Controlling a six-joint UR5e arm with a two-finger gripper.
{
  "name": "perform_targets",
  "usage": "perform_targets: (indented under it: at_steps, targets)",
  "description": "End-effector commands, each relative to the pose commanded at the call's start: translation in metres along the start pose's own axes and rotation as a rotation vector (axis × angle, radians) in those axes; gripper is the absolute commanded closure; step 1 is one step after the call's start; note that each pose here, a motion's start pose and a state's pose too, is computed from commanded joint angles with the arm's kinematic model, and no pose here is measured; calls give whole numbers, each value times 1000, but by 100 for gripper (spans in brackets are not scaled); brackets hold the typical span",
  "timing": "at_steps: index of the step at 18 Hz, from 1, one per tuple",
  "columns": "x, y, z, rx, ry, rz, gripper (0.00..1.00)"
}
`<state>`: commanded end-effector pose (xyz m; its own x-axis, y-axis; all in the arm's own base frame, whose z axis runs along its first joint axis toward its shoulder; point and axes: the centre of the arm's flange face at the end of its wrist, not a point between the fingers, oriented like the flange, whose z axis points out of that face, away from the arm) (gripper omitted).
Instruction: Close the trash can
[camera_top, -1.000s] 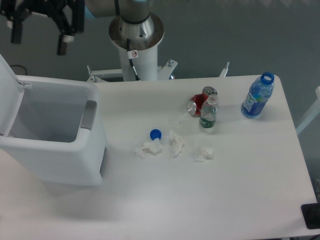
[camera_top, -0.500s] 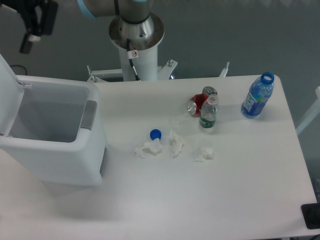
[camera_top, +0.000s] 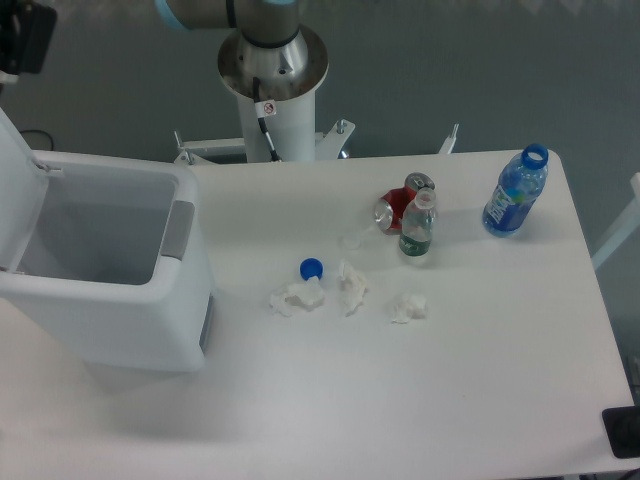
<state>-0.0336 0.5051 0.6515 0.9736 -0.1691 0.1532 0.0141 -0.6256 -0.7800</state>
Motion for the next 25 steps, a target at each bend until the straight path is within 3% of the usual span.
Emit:
perform_targets:
  at_steps: [5, 12, 25]
  targets:
    - [10, -1, 3, 5, 16, 26, 0]
    - [21, -1, 19, 7, 112, 33, 0]
    - [48, 5, 47, -31, 194, 50, 0]
